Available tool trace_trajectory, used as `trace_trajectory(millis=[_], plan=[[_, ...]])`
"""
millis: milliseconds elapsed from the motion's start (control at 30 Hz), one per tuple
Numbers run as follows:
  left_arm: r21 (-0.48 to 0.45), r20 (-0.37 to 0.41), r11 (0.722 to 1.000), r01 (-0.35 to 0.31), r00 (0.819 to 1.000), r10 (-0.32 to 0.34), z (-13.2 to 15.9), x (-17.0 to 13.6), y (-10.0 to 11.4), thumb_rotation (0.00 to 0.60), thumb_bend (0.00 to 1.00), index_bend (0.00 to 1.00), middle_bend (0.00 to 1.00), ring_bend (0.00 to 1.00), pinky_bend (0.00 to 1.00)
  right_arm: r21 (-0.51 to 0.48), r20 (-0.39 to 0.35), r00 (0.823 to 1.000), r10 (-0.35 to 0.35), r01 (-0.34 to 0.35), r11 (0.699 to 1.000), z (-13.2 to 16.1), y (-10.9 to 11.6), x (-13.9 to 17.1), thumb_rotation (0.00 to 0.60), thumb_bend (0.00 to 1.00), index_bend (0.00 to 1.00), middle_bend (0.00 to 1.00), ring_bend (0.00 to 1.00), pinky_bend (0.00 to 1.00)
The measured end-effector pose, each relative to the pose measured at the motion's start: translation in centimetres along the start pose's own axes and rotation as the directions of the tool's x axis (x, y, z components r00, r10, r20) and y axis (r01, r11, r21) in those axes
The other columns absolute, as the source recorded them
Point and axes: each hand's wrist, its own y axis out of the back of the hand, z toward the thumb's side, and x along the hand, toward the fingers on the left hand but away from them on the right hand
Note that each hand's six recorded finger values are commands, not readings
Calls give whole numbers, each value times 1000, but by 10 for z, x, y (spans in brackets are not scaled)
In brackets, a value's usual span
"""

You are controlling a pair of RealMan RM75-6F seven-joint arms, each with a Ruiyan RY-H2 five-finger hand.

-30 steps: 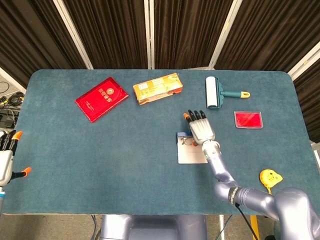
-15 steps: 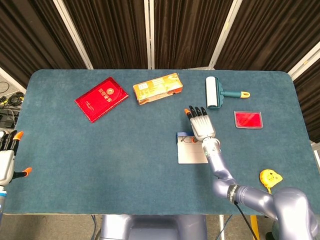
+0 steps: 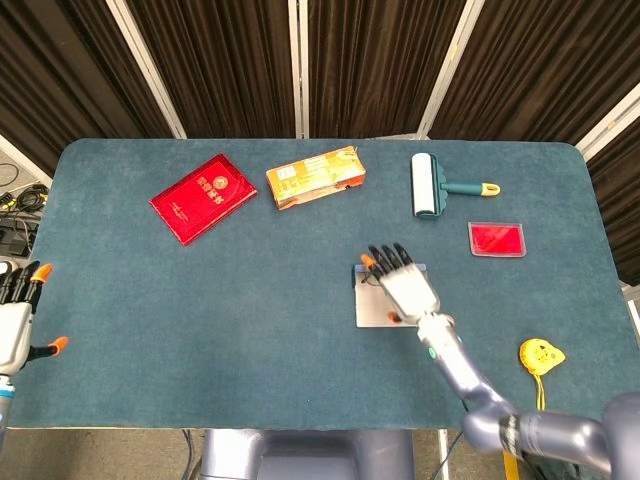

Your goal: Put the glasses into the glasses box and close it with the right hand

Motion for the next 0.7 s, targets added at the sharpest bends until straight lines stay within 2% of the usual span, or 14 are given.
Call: trace_trajectory(millis=[167,700], plan=[[-7,16,1000,-5,1000,5,3,-4,2,600,0,0,0,0,0,28,-13,1000,4,-4,1000,8,-9,8,600,23,105,0,0,0],[-12,12,1000,-2,1000,2,1,-3,3,600,0,0,0,0,0,67,-21,999,26,-25,997,20,-29,4,600,35,193,0,0,0]])
